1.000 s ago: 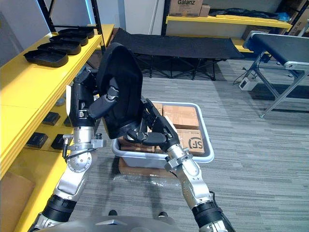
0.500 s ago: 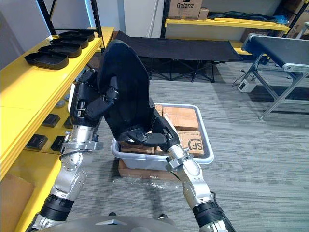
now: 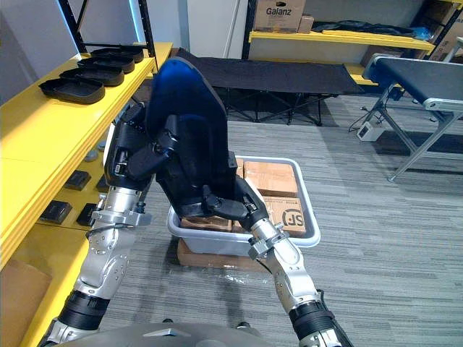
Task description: Walk over and take three plastic housings, then place them on the shelf
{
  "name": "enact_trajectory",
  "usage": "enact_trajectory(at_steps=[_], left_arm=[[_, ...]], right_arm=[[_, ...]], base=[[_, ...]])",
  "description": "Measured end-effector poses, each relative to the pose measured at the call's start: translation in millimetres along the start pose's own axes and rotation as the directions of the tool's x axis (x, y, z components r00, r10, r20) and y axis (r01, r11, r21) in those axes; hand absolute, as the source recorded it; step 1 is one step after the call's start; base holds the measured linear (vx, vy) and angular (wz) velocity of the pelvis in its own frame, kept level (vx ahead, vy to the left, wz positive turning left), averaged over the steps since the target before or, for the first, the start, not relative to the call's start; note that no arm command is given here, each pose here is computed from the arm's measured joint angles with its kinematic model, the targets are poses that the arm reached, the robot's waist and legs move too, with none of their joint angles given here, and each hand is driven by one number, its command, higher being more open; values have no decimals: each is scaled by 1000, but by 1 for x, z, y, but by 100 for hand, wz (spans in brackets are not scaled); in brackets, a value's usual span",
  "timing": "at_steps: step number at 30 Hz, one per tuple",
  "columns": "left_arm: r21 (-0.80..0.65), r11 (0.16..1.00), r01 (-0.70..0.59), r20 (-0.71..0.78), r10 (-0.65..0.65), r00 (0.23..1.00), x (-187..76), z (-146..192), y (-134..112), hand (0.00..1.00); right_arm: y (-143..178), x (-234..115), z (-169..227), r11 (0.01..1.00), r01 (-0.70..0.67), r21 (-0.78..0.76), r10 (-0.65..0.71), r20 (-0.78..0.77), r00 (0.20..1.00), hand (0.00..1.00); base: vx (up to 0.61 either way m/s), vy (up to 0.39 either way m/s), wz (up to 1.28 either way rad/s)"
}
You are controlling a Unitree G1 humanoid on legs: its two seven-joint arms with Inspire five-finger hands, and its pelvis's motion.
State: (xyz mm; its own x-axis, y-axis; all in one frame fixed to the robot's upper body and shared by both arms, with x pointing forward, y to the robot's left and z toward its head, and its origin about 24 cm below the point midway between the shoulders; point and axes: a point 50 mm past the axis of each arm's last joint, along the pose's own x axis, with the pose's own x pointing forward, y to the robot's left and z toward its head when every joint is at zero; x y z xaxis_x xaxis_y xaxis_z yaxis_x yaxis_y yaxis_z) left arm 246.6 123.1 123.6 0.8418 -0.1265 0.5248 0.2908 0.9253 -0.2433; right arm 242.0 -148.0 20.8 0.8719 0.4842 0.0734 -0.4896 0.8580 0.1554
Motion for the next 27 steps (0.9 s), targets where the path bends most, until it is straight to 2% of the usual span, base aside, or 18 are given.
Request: enact_trajectory(at_steps=[6,7,13,17,23,27], left_arm=[[-28,1000,-12,9,12,1000,0,2,4,0],[-28,1000,-2,6,2,1000,1,2,3,100],[-76,995,58,-20,-59,998,4,7,-3,100],[-116,986,117,-85,-127,988,3,1,-5,100],[-226,973,44,-132,-75,988,0,-12,5,100],[-217,976,14,-146,-47,988,-1,-14,10,100]], right_arm=[[1,1,3,1000,-2,-9,2,24,1000,0],[1,1,3,1000,-2,-9,2,24,1000,0],[1,0,2,1000,10,-7,-10,16,1000,0],[-1,-2,-3,996,71,-45,-72,-15,997,0],[3,1,-6,980,158,-123,-162,-23,986,0],[3,2,-5,971,184,-153,-189,-17,982,0]], base=[[0,0,0],[0,0,0],[0,0,0],[0,0,0],[0,0,-2],[0,0,0]])
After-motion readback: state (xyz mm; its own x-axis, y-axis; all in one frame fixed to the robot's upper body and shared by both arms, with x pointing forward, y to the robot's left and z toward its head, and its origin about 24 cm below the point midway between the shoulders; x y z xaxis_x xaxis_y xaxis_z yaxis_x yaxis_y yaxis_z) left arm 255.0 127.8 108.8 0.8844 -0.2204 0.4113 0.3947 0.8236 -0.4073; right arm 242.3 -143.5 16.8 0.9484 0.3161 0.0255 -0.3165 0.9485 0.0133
